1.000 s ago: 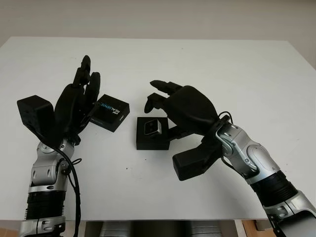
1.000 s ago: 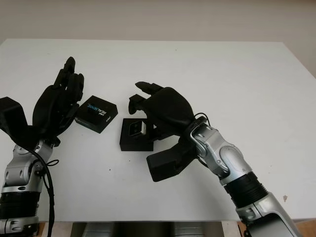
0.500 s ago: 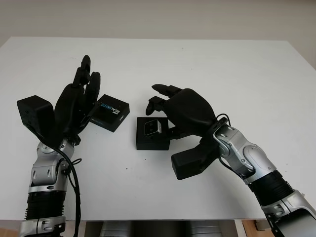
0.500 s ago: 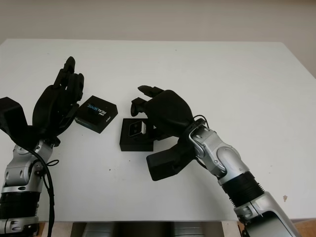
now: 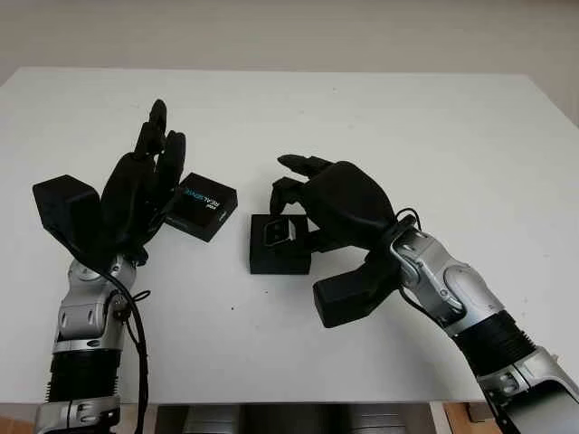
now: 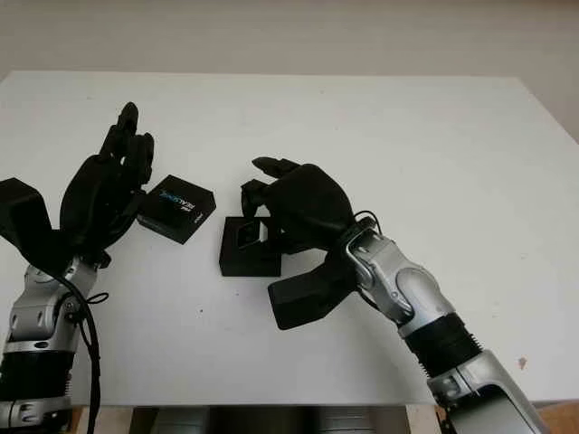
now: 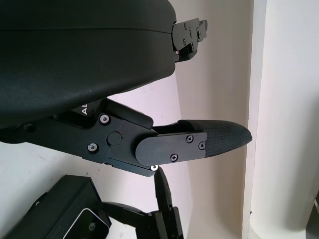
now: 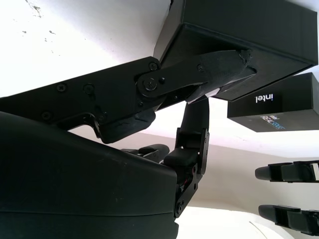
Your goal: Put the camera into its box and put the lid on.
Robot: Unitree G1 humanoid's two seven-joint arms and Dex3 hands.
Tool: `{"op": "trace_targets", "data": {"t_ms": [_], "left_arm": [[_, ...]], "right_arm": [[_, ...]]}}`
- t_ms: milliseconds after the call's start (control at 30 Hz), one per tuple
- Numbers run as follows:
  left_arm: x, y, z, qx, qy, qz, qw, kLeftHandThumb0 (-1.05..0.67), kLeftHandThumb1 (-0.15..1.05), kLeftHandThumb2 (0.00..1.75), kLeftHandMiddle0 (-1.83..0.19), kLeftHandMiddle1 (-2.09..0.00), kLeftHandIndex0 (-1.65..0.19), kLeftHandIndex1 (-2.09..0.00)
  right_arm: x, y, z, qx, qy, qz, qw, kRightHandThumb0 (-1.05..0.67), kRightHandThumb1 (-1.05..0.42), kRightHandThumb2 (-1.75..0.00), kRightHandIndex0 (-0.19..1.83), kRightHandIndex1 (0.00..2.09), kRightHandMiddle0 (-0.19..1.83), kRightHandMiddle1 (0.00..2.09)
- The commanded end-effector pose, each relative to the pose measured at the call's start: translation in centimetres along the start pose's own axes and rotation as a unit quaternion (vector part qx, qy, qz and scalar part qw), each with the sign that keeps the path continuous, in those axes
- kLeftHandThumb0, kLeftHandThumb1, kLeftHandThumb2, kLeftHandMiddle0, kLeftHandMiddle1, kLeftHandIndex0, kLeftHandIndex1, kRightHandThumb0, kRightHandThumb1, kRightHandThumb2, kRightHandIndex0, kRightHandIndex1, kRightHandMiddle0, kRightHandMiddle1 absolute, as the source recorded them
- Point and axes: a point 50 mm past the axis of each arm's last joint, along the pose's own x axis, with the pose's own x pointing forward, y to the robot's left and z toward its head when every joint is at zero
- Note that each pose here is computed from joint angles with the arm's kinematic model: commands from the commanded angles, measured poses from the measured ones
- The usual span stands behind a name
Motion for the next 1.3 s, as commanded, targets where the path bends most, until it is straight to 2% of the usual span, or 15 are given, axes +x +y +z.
{"op": "trace_targets", "data": {"t_ms": [0,167,367,467,700,1000,1267], "left_arm": [[-0.1,0.0,0.0,0.003,-0.003,0.001,1.000,-0.75,1.05,0.49,0.19,0.00,0.19,0.00],[0.0,0.0,0.0,0.002,-0.003,0.000,1.000,-0.75,1.05,0.49,0.19,0.00,0.19,0.00],[0.0,0.1,0.1,0.003,-0.002,0.002,1.000,-0.76,1.05,0.49,0.19,0.00,0.19,0.00],[0.0,0.2,0.1,0.007,0.000,-0.001,1.000,-0.76,1.05,0.51,0.19,0.00,0.19,0.00],[0.0,0.1,0.1,0.000,-0.001,0.005,1.000,-0.76,1.05,0.48,0.19,0.00,0.19,0.00],[-0.1,0.2,0.1,0.004,-0.002,0.000,1.000,-0.75,1.05,0.50,0.19,0.00,0.19,0.00],[-0.1,0.2,0.1,0.006,-0.001,0.004,1.000,-0.76,1.05,0.48,0.19,0.00,0.19,0.00]], "right_arm": [[0.1,-0.6,-0.1,-0.004,-0.005,-0.011,1.000,-0.69,-0.99,-0.05,0.42,0.09,0.52,1.18],[0.1,-0.7,0.0,-0.015,-0.008,-0.009,1.000,-0.67,-1.00,-0.06,0.44,0.09,0.54,1.25],[0.1,-0.5,0.0,-0.023,-0.011,-0.010,1.000,-0.66,-1.01,-0.05,0.51,0.10,0.55,1.51],[0.1,-0.5,0.2,-0.023,-0.011,-0.012,1.000,-0.60,-0.99,-0.05,0.53,0.10,0.55,1.56],[0.1,-0.1,0.3,0.024,-0.013,-0.035,0.999,-0.53,-0.97,-0.05,0.58,0.11,0.55,1.47],[0.0,0.5,-0.3,0.089,-0.007,-0.064,0.994,-0.48,-0.95,-0.05,0.57,0.11,0.53,1.41],[0.0,0.8,-1.0,0.150,0.023,-0.060,0.987,-0.46,-0.94,-0.05,0.55,0.09,0.53,1.55]]}}
